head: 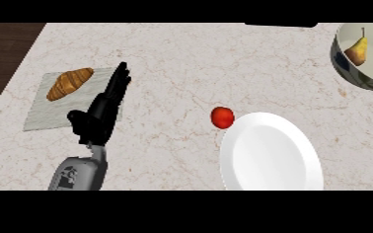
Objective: Pick the pear from the plate and place it in the bowl
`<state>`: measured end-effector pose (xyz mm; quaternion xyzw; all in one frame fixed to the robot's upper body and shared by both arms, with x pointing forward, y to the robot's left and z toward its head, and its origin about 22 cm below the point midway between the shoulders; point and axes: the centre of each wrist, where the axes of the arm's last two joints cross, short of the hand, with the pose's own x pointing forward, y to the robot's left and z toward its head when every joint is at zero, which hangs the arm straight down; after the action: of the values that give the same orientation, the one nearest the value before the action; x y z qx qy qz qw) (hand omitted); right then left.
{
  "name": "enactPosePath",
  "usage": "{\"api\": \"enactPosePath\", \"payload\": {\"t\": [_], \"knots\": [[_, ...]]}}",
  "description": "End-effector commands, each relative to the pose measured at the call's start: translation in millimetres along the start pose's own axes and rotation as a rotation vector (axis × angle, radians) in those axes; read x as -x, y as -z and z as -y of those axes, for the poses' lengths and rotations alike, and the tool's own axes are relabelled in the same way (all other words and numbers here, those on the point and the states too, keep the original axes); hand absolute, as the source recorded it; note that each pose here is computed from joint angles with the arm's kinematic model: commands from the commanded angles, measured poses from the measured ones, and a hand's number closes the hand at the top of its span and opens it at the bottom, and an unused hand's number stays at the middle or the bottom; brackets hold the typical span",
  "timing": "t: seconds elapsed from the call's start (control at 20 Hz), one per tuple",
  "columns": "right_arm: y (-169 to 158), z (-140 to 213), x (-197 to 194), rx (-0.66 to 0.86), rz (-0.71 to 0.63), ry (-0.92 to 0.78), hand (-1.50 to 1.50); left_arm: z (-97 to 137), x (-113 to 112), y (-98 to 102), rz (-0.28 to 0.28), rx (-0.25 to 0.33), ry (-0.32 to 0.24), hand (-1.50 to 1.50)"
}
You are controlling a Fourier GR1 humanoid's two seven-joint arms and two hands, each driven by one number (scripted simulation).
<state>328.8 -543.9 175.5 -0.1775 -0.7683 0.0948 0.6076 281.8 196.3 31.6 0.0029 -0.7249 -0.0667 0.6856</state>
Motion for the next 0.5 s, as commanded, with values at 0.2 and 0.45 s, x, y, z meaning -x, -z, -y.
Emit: {"api": "enactPosePath", "payload": {"t": [0.2,0.45], "knots": [[-30.4,30.6,4.9,-0.091,0.025,0.141,-1.50,2.0,-3.0,3.5,-0.010,-0.008,0.001,0.00],[-42.2,22.9,24.4,-0.111,0.005,0.130,-1.50,-5.5,7.2,-11.8,-0.011,-0.018,0.001,0.00]]}}
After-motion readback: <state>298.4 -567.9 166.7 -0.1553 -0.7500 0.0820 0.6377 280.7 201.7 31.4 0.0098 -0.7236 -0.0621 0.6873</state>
